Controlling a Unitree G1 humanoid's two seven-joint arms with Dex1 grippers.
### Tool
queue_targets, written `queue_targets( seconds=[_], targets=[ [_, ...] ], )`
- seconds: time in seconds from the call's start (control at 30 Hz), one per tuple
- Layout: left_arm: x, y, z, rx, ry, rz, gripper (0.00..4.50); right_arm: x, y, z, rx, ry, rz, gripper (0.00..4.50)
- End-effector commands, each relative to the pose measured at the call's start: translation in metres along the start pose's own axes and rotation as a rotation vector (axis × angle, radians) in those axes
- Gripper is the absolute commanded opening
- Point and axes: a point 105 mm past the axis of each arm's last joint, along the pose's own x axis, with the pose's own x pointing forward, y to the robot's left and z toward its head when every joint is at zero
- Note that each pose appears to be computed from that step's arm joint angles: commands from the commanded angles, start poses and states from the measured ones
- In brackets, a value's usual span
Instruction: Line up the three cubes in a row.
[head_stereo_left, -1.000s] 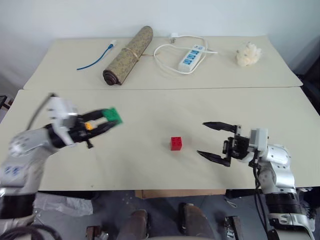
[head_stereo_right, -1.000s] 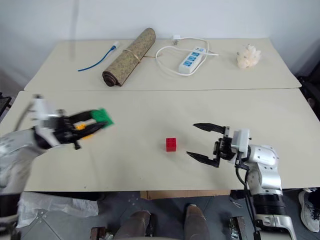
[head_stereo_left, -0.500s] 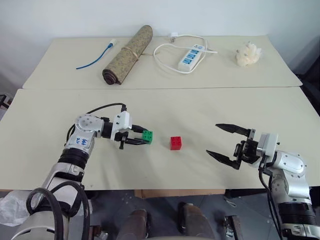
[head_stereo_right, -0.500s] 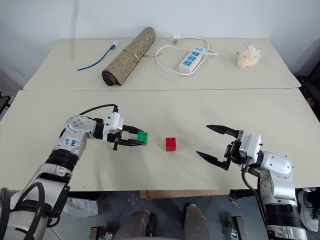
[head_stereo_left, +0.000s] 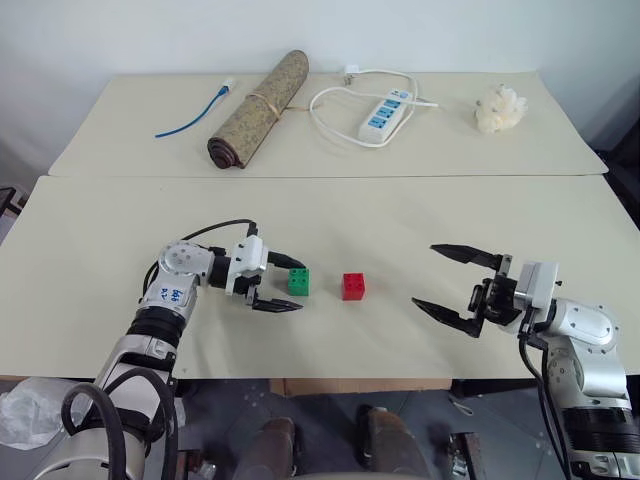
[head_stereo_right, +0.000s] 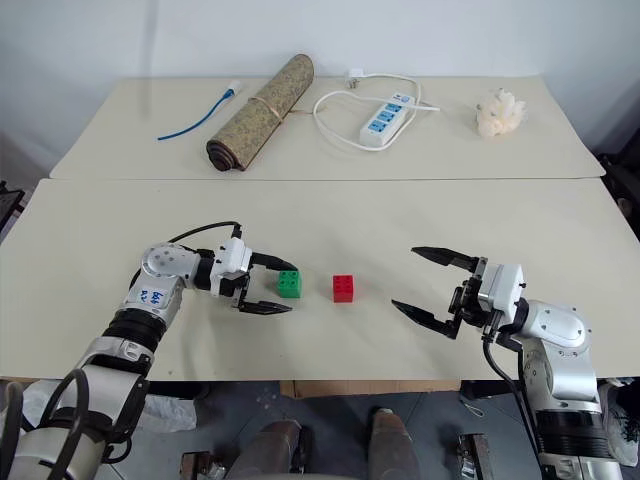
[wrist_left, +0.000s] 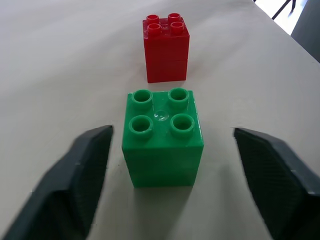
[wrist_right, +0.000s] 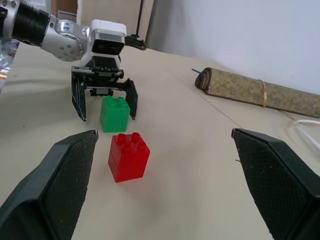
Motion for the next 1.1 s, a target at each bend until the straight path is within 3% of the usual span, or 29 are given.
queue_targets(
  seconds=[0.03,0.17,0.33,0.47,0.53,0.63,0.8,0.93,1.1],
  targets=[
    [-0.002,0.001,0.000,0.023,0.011,0.019,4.46,0.000,-0.002,0.004,-0.007,-0.030,0.003,4.50],
    [-0.010,0.012,0.020,0.101,-0.044,0.099,4.46,0.001,0.000,0.001,0.014,-0.038,0.020,4.50],
    [-0.039,0.013,0.067,0.182,-0.145,0.203,4.46,0.003,0.002,-0.002,0.029,-0.053,0.048,4.50],
    [-0.085,-0.004,0.090,0.154,-0.152,0.371,4.46,0.012,0.004,-0.002,0.043,-0.089,0.091,4.50],
    [-0.113,-0.010,0.089,0.108,-0.141,0.528,4.46,0.020,0.004,-0.001,0.047,-0.111,0.111,4.50],
    [-0.180,-0.036,0.053,-0.017,-0.104,0.978,4.46,0.040,0.004,0.002,0.047,-0.167,0.151,4.50],
    [-0.225,-0.092,0.012,-0.133,-0.046,1.362,4.46,0.054,0.006,0.004,0.040,-0.206,0.187,4.50],
    [-0.236,-0.139,-0.010,-0.185,0.037,1.585,4.46,0.059,0.006,0.005,0.022,-0.222,0.210,4.50],
    [-0.217,-0.154,-0.017,-0.287,-0.061,1.688,4.46,0.066,0.002,0.010,0.012,-0.238,0.217,4.50]
  ],
)
